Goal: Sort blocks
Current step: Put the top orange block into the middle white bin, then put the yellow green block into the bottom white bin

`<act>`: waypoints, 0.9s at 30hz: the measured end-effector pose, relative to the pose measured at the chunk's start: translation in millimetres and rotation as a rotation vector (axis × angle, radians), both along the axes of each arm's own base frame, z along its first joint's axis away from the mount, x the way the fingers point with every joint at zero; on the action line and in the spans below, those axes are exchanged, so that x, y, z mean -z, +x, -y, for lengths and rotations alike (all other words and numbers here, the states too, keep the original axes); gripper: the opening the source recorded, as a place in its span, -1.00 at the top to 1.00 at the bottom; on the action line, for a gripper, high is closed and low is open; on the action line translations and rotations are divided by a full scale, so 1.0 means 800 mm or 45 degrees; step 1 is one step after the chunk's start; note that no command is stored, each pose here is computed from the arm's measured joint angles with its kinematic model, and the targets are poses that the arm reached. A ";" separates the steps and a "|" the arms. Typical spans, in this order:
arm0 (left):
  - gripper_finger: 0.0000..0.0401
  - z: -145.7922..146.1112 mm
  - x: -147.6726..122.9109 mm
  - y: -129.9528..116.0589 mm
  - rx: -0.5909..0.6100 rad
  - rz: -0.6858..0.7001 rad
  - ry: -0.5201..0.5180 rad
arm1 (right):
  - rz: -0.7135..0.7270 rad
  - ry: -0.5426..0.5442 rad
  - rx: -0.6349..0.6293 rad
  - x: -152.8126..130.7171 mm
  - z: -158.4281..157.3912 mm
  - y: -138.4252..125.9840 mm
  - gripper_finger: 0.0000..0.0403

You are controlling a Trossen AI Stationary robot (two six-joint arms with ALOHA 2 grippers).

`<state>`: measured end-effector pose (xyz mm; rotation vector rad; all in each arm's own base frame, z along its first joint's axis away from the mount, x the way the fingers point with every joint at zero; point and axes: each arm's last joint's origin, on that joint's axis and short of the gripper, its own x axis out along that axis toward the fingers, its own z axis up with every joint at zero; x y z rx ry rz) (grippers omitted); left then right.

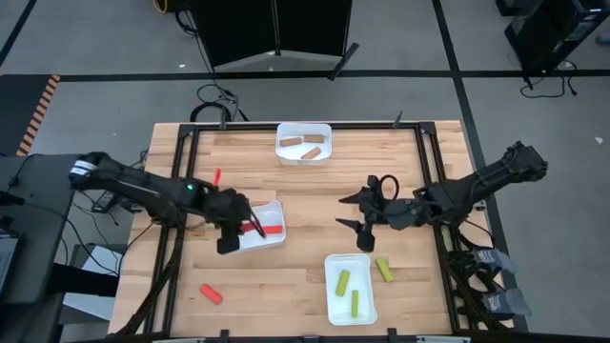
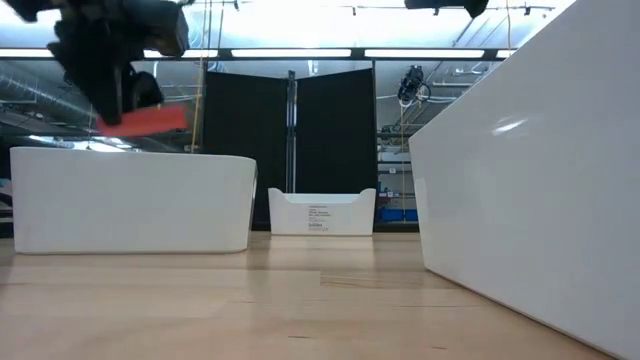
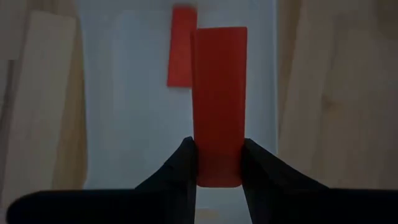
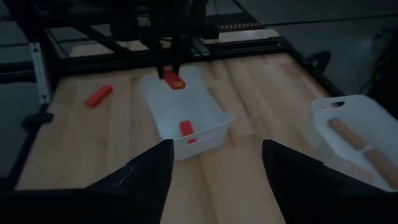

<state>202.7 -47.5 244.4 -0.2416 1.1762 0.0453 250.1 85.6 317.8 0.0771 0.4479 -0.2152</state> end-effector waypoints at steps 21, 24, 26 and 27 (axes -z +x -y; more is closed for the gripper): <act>-0.35 0.038 -0.039 -0.016 -0.049 0.250 0.027 | -0.588 0.237 0.297 0.080 -0.037 -0.028 -0.29; -0.32 0.052 -0.045 -0.028 0.025 0.262 0.034 | -0.761 0.287 0.425 0.099 -0.052 -0.047 -0.30; -0.30 0.061 -0.041 -0.036 0.064 0.208 0.044 | -0.781 0.302 0.482 0.103 -0.065 -0.061 -0.31; -0.29 0.065 -0.039 -0.039 0.082 0.185 0.048 | -0.781 0.312 0.518 0.103 -0.071 -0.070 -0.31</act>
